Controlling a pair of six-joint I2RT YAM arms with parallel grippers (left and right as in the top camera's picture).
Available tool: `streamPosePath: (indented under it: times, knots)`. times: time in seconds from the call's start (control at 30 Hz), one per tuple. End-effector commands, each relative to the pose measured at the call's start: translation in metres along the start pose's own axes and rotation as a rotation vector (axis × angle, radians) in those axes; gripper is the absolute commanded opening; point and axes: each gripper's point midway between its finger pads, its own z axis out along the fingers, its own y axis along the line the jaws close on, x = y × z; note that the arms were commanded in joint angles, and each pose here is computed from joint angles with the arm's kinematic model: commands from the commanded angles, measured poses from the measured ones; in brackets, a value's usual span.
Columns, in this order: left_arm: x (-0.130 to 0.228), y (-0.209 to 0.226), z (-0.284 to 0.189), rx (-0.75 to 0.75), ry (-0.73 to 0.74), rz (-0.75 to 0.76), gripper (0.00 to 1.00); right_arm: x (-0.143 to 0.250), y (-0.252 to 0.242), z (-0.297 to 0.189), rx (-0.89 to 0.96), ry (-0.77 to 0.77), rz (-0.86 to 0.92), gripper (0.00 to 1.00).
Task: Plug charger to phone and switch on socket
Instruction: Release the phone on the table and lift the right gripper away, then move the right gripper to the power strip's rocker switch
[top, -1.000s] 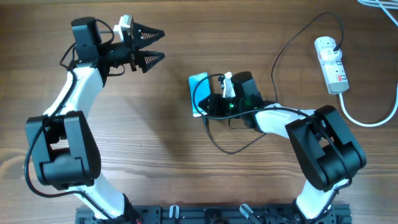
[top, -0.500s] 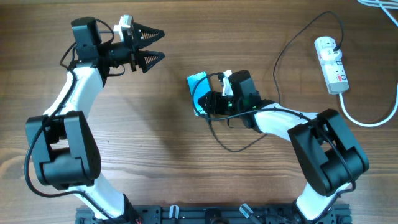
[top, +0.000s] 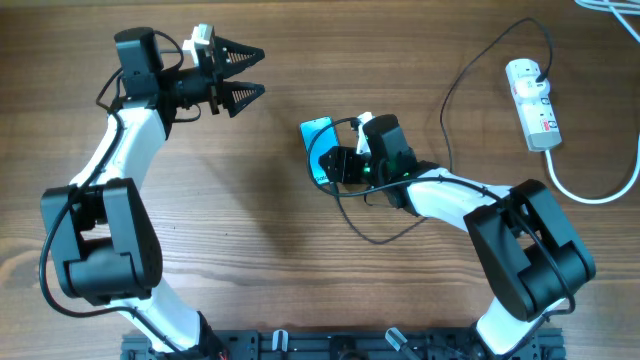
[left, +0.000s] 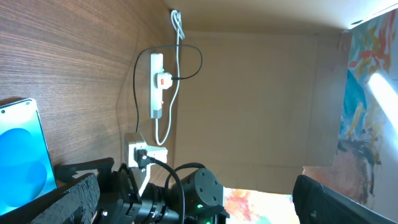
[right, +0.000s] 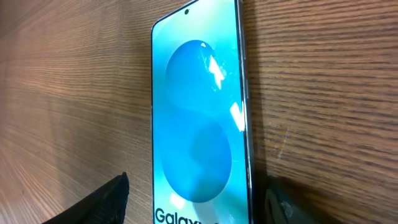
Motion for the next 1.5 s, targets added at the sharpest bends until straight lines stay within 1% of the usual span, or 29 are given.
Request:
streamPosePath:
  times: [0.0, 0.1, 0.23, 0.37, 0.43, 0.57, 0.63, 0.67, 0.7, 0.8, 0.87, 0.93, 1.2, 1.3, 1.37, 1.4, 1.43, 1.47]
  knots:
    - [-0.001, -0.006, -0.004, 0.004, -0.008, 0.037, 1.0, 0.0, -0.003, -0.004, 0.022, -0.003, -0.03, 0.71]
    - [-0.001, -0.006, -0.004, 0.004, -0.008, 0.037, 1.0, -0.007, 0.001, -0.014, 0.032, -0.028, -0.034, 0.71]
    - [0.0, -0.006, -0.004, 0.003, -0.008, 0.037, 1.0, -0.029, 0.017, -0.044, 0.029, -0.066, -0.031, 0.7]
    - [-0.001, -0.006, -0.004, 0.004, -0.008, 0.037, 1.0, -0.042, 0.039, -0.091, 0.08, -0.023, -0.015, 0.71]
    - [-0.001, -0.006, -0.004, 0.004, -0.008, 0.037, 1.0, -0.044, 0.041, -0.113, 0.148, 0.017, -0.026, 0.75]
    - [-0.001, -0.006, -0.004, 0.004, -0.008, 0.037, 1.0, -0.033, 0.011, -0.142, 0.338, 0.103, 0.03, 0.81]
    - [-0.001, -0.006, -0.004, 0.004, -0.008, 0.037, 1.0, -0.027, -0.007, -0.15, 0.405, 0.13, 0.078, 0.9]
    - [-0.001, -0.006, -0.004, 0.004, -0.008, 0.037, 1.0, -0.023, -0.017, -0.155, 0.432, 0.15, 0.104, 0.98]
    - [-0.001, -0.006, -0.004, 0.004, -0.008, 0.037, 1.0, -0.022, -0.026, -0.159, 0.451, 0.159, 0.13, 1.0]
    - [-0.001, -0.006, -0.004, 0.004, -0.008, 0.037, 1.0, -0.021, -0.05, -0.173, 0.499, 0.179, 0.193, 1.0]
    - [0.0, -0.006, -0.004, 0.003, -0.008, 0.037, 1.0, -0.025, -0.059, -0.178, 0.507, 0.171, 0.203, 1.0]
    - [-0.001, -0.006, -0.004, 0.004, -0.008, 0.037, 0.99, -0.03, -0.06, -0.178, 0.497, 0.154, 0.204, 1.0]
    - [-0.001, -0.006, -0.004, 0.004, -0.008, 0.037, 1.0, -0.027, -0.061, -0.177, 0.499, 0.163, 0.211, 1.0]
    - [0.0, -0.006, -0.004, 0.003, -0.008, 0.037, 1.0, -0.024, -0.056, -0.175, 0.475, 0.162, 0.293, 0.93]
    - [-0.001, -0.006, -0.004, 0.004, -0.008, 0.037, 1.0, -0.024, -0.056, -0.175, 0.478, 0.154, 0.329, 0.87]
    - [-0.001, -0.006, -0.004, 0.004, -0.008, 0.037, 1.0, -0.024, -0.057, -0.176, 0.481, 0.154, 0.33, 0.82]
    - [-0.001, -0.006, -0.004, 0.004, -0.008, 0.037, 1.0, -0.023, -0.057, -0.176, 0.486, 0.157, 0.332, 0.81]
    - [-0.001, -0.006, -0.004, 0.004, -0.008, 0.037, 1.0, -0.019, -0.066, -0.182, 0.549, 0.146, 0.385, 0.81]
